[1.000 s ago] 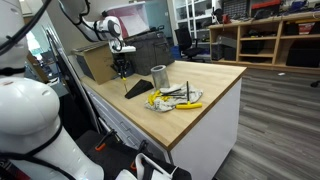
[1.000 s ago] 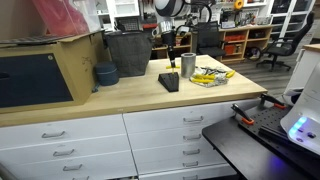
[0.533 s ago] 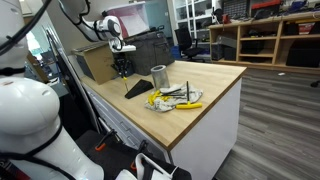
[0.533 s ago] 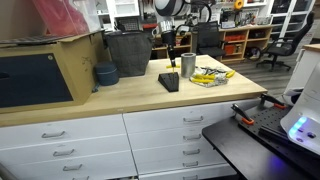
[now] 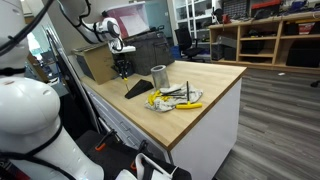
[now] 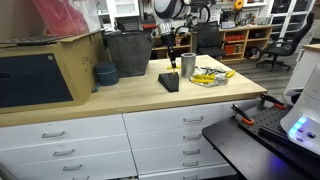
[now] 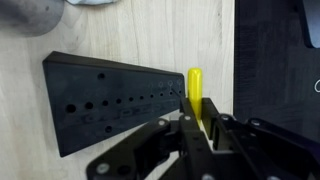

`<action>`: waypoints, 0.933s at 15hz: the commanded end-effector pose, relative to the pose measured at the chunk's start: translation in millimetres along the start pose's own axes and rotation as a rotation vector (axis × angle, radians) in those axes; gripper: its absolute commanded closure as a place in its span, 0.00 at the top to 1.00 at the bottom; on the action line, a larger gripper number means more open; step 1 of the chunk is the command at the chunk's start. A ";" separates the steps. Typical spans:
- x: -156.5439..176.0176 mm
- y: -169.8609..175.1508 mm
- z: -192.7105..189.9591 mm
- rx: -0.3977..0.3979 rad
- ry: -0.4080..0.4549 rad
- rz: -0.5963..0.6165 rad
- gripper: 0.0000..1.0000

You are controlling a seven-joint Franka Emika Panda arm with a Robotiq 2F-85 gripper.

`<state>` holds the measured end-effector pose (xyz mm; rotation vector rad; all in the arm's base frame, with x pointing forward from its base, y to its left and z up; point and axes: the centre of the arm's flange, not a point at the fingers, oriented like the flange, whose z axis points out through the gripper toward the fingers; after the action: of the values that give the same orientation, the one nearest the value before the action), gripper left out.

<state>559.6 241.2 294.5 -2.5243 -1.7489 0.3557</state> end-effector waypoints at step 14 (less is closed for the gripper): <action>26.5 1.9 0.7 0.006 -0.024 -0.007 0.04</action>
<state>564.8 261.1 285.7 -2.5301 -1.7778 0.3585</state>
